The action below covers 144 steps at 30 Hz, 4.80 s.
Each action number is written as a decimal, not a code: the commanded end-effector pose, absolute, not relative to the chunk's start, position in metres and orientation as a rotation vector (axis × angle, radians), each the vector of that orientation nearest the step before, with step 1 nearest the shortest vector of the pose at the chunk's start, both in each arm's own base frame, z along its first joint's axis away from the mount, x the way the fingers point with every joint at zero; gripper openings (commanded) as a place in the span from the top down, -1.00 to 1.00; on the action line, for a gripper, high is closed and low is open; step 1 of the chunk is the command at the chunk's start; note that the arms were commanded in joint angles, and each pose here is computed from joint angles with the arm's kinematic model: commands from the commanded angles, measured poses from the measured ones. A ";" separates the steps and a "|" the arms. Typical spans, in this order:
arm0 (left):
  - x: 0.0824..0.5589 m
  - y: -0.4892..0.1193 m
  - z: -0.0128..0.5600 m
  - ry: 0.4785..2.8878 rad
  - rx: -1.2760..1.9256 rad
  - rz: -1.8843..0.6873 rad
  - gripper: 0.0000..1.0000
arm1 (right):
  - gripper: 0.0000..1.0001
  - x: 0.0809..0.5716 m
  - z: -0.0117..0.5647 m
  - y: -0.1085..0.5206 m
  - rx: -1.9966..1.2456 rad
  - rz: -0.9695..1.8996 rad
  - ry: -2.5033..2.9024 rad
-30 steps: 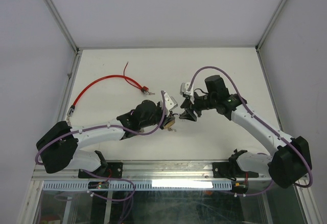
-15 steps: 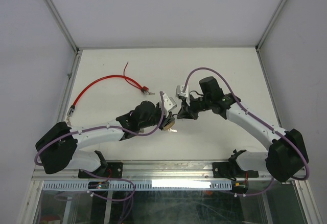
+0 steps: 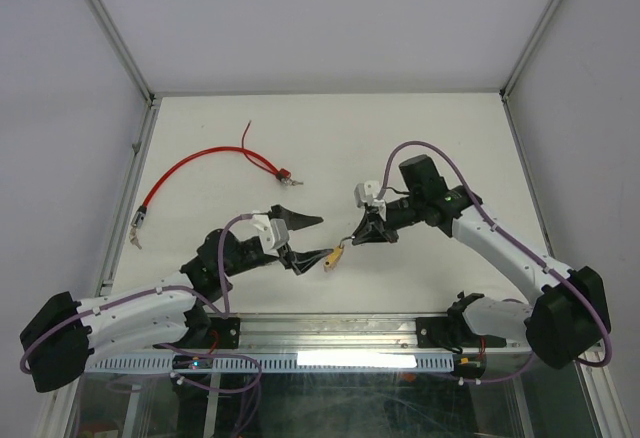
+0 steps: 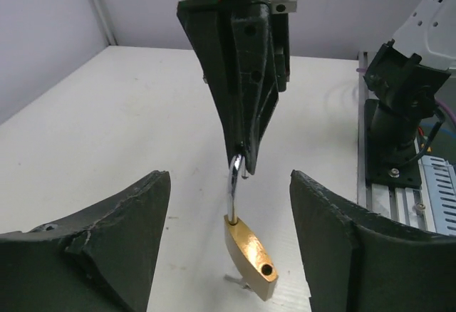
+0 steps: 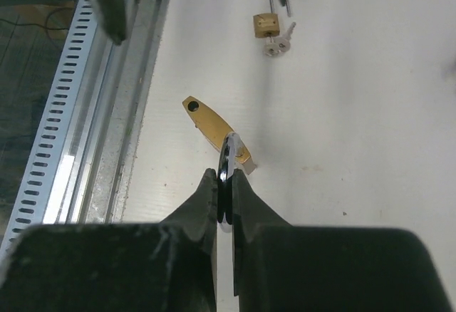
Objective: Lock with the key
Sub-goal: Lock the lock.
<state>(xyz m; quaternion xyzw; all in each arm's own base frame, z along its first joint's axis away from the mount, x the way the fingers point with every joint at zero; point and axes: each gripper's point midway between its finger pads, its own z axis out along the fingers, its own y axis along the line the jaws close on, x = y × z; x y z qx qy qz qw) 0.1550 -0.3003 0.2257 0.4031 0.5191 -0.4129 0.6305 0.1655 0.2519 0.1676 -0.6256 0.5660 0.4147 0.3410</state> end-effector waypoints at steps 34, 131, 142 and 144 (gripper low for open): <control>0.177 -0.333 0.227 1.083 1.083 -1.204 0.19 | 1.00 0.163 0.243 0.275 -1.654 1.290 0.908; 0.193 -0.354 0.217 1.298 1.139 -1.048 1.00 | 1.00 0.186 0.166 0.270 -1.835 0.925 1.177; 0.193 -0.326 0.215 1.302 0.962 -0.998 -0.50 | 1.00 0.185 0.186 0.258 -1.754 0.998 1.121; 0.188 -0.314 0.211 1.276 0.907 -0.996 -0.84 | 1.00 0.186 0.187 0.257 -1.742 0.998 1.118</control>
